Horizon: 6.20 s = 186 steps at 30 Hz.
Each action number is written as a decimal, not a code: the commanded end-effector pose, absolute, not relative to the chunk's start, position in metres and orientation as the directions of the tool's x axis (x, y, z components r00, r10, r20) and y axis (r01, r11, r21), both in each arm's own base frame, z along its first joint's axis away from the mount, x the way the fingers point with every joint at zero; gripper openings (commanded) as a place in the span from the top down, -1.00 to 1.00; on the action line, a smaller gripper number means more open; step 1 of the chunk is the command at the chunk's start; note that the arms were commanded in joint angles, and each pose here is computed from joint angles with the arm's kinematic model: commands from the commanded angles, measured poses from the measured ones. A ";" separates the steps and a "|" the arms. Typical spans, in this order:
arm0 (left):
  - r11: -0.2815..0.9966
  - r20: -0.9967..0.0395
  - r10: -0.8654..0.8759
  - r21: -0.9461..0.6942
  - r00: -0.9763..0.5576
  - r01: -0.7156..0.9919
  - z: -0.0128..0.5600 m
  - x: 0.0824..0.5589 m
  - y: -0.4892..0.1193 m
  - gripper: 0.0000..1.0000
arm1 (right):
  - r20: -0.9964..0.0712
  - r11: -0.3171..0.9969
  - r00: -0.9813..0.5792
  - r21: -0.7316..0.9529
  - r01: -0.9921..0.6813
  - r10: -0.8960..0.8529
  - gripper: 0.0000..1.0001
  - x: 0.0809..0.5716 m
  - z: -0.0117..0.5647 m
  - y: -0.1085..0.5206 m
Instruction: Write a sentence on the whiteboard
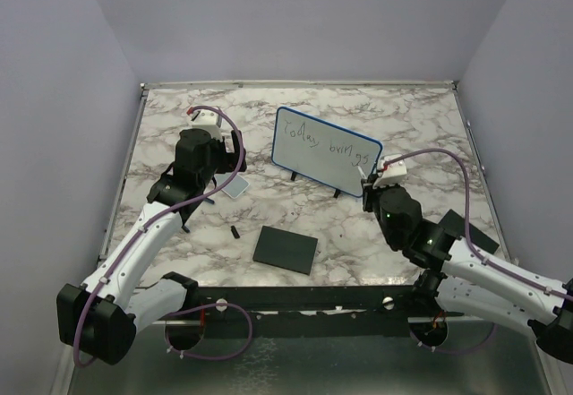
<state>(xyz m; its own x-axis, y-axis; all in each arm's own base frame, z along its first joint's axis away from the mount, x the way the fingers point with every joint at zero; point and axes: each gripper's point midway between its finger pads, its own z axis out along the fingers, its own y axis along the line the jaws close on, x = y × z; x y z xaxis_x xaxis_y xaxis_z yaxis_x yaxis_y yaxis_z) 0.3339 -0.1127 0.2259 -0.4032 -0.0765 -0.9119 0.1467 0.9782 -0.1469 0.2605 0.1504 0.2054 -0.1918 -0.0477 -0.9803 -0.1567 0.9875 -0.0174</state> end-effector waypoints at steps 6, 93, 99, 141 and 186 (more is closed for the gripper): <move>0.973 -0.916 -0.086 -0.161 -0.391 0.164 0.228 0.333 -0.116 -0.98 | -0.975 0.981 -0.212 -0.029 -0.190 -0.070 0.99 0.263 0.207 0.160; 0.976 -0.914 -0.056 -0.135 -0.401 0.172 0.224 0.332 -0.120 -0.98 | -0.974 0.989 -0.208 -0.062 -0.135 -0.090 0.99 0.328 0.144 0.249; 0.975 -0.915 -0.055 -0.135 -0.399 0.174 0.225 0.331 -0.120 -0.98 | -0.977 0.991 -0.196 -0.067 -0.120 -0.090 0.99 0.327 0.151 0.242; 0.976 -0.917 -0.055 -0.133 -0.395 0.172 0.226 0.331 -0.119 -0.98 | -0.975 0.977 -0.212 -0.020 -0.214 -0.067 0.99 0.330 0.143 0.272; 0.975 -0.914 -0.057 -0.138 -0.403 0.176 0.224 0.331 -0.121 -0.98 | -0.973 0.990 -0.202 -0.092 -0.108 -0.112 0.99 0.320 0.153 0.235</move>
<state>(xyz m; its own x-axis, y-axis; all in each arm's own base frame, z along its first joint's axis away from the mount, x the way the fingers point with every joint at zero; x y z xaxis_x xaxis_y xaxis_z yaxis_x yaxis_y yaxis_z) 0.3326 -0.1212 0.2246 -0.4069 -0.0635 -0.9113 0.1752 0.9736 -0.1461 0.3161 0.2332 0.1465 -0.2222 -0.1150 -0.9682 -0.1368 0.9869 -0.0858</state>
